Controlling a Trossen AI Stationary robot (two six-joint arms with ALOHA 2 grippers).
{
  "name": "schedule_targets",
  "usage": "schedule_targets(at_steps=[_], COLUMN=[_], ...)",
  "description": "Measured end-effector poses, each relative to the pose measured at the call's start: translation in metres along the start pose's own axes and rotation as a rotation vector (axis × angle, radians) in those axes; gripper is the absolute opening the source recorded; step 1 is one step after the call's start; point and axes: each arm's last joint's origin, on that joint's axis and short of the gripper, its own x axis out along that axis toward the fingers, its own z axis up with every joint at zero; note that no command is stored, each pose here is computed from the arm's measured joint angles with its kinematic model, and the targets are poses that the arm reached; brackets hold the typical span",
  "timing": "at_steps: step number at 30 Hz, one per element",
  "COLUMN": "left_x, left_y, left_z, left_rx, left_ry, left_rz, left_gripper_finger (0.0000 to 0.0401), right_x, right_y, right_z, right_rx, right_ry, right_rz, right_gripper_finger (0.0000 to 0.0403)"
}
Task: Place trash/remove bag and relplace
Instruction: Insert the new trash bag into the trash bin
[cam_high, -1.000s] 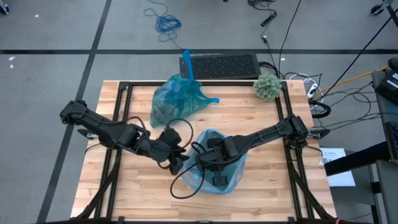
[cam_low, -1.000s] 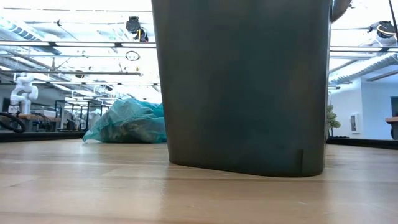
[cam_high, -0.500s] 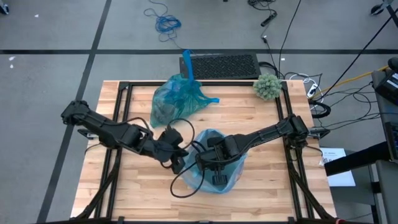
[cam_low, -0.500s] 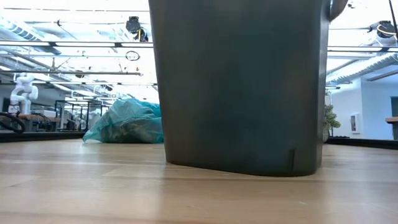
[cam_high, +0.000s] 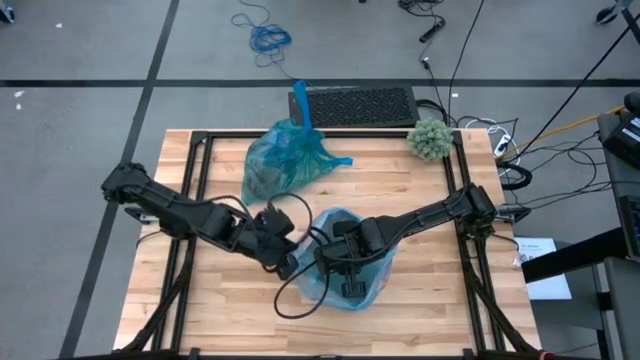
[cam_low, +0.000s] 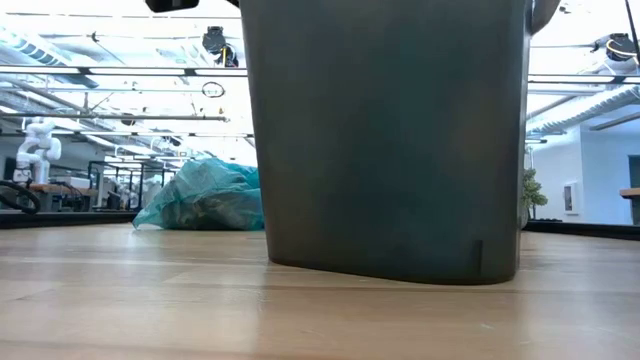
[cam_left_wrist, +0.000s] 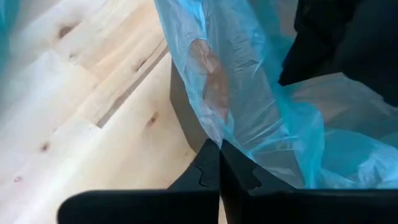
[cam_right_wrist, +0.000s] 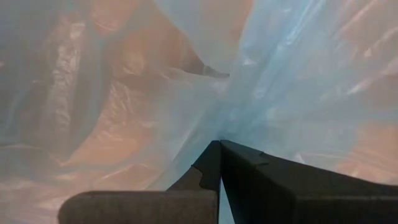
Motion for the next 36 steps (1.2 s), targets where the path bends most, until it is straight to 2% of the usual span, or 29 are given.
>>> schedule_targets(at_steps=[12,24,36], left_x=[0.018,0.017,0.017], left_y=[-0.013,-0.016,-0.015], left_z=[-0.017,-0.021,-0.021], left_rx=[0.02,0.027,0.031], left_ry=[-0.026,-0.059,-0.085], left_rz=[0.071,0.089,0.11], left_gripper_finger=[0.0,0.0,0.0], right_x=[0.002,0.034,0.03], right_y=[-0.001,-0.005,-0.003], right_z=[0.004,-0.005,-0.006], right_rx=[-0.012,-0.045,-0.039], right_ry=[-0.041,-0.006,-0.01], right_rz=[0.001,-0.005,0.021], right_gripper_finger=[0.0,0.0,0.0])
